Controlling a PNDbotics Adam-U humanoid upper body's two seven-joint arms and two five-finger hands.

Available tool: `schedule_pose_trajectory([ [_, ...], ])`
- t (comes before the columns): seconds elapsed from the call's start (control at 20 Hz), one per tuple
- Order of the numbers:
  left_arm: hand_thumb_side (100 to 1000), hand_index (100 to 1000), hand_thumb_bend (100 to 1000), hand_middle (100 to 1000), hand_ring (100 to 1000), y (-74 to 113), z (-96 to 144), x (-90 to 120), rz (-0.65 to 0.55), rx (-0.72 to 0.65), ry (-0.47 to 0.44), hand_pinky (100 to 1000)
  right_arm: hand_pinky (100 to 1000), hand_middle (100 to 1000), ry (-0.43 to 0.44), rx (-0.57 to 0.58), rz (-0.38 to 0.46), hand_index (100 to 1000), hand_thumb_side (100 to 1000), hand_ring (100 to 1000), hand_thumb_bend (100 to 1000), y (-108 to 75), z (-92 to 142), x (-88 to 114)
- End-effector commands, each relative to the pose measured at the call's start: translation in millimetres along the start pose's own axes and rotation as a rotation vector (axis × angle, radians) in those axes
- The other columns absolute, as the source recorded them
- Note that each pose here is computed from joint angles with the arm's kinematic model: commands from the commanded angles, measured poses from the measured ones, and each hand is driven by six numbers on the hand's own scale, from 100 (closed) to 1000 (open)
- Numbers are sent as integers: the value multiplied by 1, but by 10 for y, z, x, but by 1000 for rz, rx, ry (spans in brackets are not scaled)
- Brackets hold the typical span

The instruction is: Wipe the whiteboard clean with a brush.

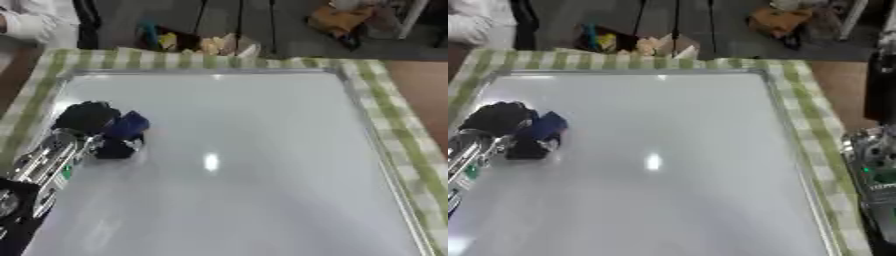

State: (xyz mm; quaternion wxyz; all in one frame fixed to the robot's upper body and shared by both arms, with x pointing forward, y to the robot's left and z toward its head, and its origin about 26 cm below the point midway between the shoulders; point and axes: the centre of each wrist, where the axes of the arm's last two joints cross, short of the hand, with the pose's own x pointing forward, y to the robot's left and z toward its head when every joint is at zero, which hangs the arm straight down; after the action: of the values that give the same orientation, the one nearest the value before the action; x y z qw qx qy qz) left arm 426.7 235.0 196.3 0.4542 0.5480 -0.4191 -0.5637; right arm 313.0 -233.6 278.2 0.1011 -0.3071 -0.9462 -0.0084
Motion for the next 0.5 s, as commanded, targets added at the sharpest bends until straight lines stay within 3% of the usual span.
schedule_pose_trajectory([
  [0.05,816,711,111,463,403,-144,-64,-134,-14,-41,58,124,819,716,-24,-8,-8,827,1000,886,100,-23,-58,34],
  [0.5,806,710,100,461,400,-204,-114,-297,8,-41,147,119,819,717,-24,-8,-8,827,1000,886,100,-24,-59,34],
])
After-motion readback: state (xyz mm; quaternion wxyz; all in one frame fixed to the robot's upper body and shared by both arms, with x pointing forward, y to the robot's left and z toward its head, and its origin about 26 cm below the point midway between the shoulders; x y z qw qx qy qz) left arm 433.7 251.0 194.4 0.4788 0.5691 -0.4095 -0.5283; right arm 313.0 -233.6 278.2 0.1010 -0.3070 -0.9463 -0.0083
